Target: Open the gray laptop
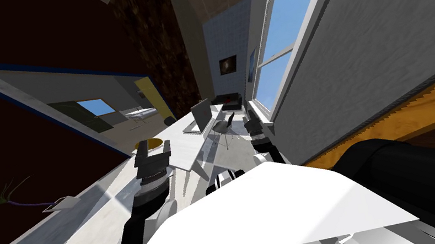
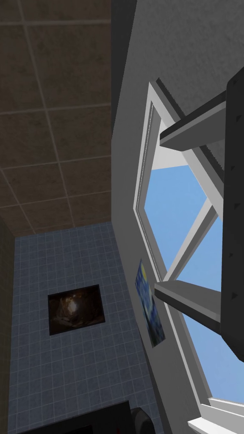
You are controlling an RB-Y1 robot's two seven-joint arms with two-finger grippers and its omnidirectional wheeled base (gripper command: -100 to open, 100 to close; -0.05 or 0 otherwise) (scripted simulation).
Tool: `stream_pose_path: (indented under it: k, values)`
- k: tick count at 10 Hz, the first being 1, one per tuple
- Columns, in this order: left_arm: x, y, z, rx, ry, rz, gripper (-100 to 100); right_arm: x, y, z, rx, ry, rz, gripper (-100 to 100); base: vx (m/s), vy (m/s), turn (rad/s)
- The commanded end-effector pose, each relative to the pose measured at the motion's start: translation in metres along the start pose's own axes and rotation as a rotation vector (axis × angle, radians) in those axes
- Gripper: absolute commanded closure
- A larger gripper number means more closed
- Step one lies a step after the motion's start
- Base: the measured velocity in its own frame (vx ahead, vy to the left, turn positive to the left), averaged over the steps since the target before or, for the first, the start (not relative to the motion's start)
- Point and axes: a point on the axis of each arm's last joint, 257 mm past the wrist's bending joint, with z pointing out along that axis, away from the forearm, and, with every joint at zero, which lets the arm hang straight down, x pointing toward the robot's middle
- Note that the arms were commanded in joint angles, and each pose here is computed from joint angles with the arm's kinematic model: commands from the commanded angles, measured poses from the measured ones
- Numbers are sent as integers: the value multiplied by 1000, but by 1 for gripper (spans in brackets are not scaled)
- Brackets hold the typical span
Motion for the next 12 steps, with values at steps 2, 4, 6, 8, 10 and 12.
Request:
stream_pose_path:
  k: [2,4,6,8,10,12]
  values:
    - [8,9,-1,-23,65,-48,-100,0,0,0,0,0,0,0,39,-47,-24]
    - [13,13,-1,-38,105,-61,-100,0,0,0,0,0,0,0,44,-40,-12]
    - [16,17,-2,-54,140,-76,-100,0,0,0,0,0,0,0,38,-34,-15]
    - [19,21,-2,-70,171,-91,-100,0,0,0,0,0,0,0,35,-34,-13]
    - [22,26,-3,-88,203,-104,-100,0,0,0,0,0,0,0,40,-44,-17]
    - [24,30,-4,-108,233,-117,-100,0,0,0,0,0,0,0,37,-41,-15]
